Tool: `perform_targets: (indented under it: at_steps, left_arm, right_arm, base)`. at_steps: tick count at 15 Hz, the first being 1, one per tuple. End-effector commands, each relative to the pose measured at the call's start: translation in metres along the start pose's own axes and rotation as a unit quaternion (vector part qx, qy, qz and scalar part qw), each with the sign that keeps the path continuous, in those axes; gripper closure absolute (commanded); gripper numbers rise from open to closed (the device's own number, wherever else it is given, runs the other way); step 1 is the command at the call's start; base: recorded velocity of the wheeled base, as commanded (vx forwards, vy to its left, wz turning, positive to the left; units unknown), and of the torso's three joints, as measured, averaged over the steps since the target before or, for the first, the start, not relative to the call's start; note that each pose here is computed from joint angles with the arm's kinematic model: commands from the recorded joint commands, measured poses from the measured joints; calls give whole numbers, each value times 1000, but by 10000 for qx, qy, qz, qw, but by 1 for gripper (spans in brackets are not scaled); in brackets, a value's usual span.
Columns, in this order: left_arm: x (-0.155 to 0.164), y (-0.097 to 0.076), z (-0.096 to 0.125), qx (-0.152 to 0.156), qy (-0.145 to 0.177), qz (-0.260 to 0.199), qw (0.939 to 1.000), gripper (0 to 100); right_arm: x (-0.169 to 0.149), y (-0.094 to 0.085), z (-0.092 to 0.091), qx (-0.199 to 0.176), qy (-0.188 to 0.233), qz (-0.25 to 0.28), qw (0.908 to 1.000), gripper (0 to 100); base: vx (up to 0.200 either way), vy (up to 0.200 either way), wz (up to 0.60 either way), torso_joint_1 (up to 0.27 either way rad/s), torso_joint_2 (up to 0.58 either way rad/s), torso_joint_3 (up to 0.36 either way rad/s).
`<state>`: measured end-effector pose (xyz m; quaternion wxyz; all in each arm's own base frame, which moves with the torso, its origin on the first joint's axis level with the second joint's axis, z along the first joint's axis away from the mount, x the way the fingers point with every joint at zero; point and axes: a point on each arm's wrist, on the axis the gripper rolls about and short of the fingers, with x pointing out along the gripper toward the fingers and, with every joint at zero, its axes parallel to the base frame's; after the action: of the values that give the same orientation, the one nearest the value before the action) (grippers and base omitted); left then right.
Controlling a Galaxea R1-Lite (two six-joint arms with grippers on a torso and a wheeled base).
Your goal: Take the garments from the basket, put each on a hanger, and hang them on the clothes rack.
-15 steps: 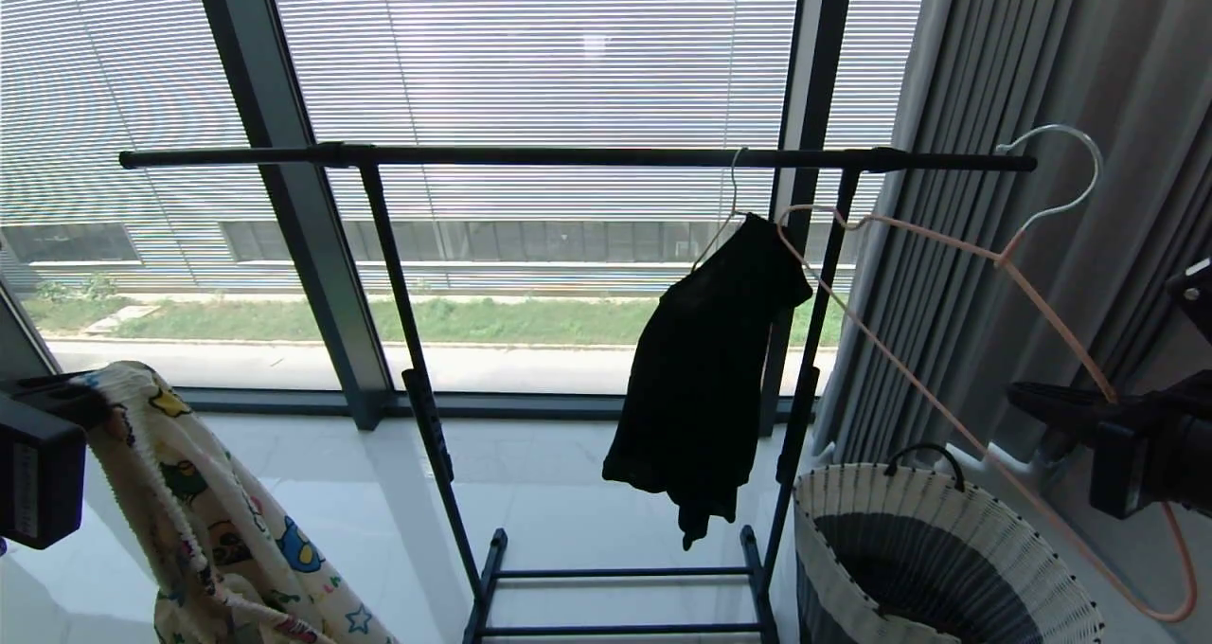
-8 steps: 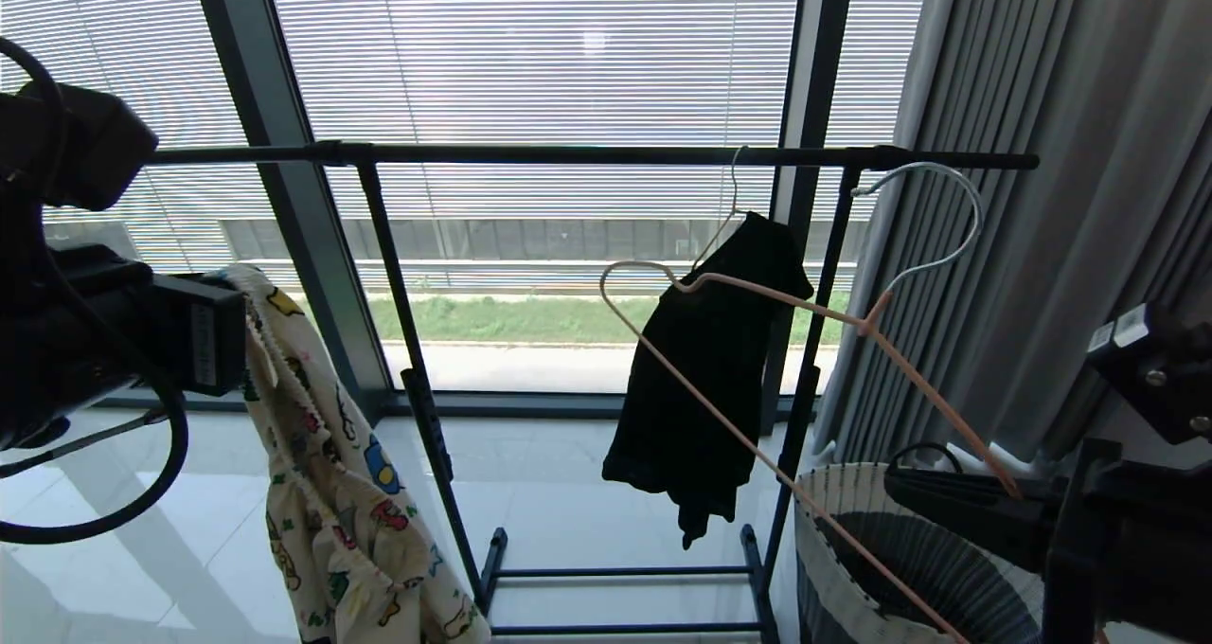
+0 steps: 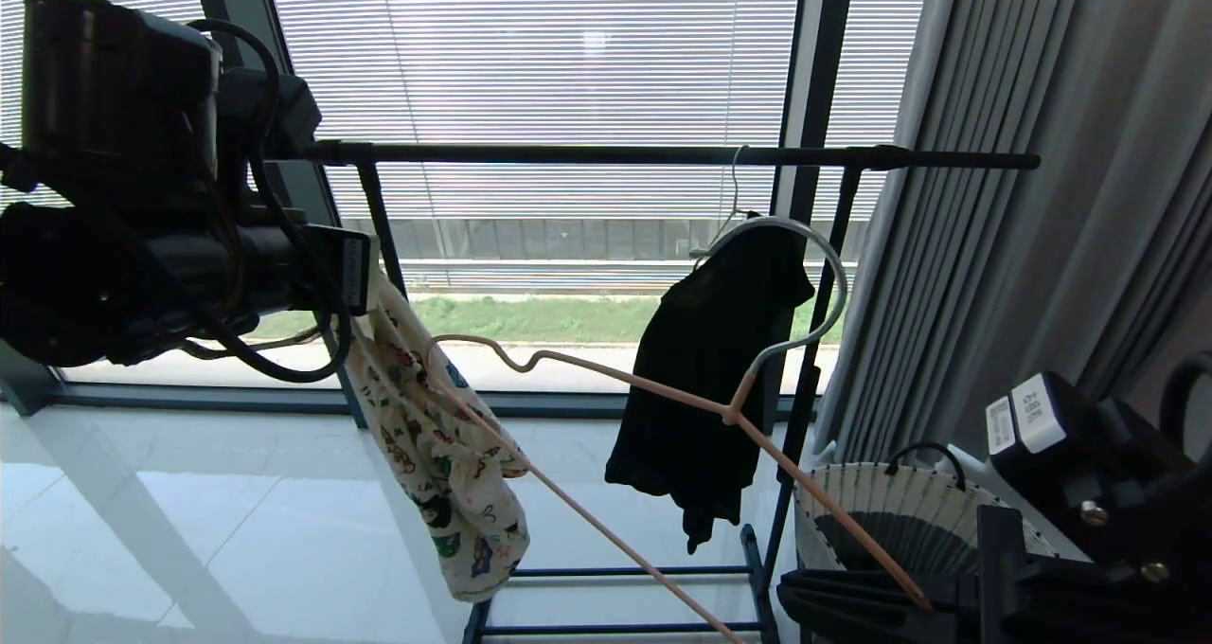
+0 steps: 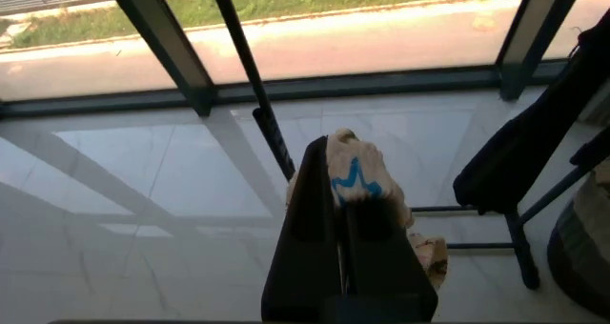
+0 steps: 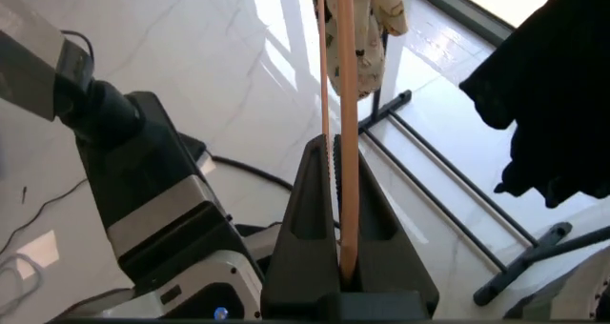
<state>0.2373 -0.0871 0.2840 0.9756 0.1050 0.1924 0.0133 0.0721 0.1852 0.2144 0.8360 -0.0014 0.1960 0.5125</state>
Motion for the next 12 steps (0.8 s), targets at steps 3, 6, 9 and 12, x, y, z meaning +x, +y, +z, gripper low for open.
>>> perform_targets:
  at_steps: [3, 6, 9, 12]
  left_arm:
    - [4, -7, 4, 109, 149, -94, 9998, 100]
    - [-2, -17, 4, 125, 125, -286, 9994, 100]
    - [-4, -21, 3, 145, 129, -362, 9992, 100]
    - [-5, -25, 2, 74, 145, -429, 9989, 100]
  right_arm:
    - [30, 4, -3, -25, 99, 28, 9999, 100]
    - [36, 1, -3, -9, 152, -51, 9999, 100]
    - [40, -6, 1, 34, 90, -231, 9997, 100]
    - [44, -12, 12, 100, -86, -361, 9993, 100]
  base:
    - [0, 0, 0, 0, 0, 0]
    - [0, 0, 0, 0, 0, 0]
    - [0, 0, 0, 0, 0, 0]
    - [0, 0, 0, 0, 0, 0]
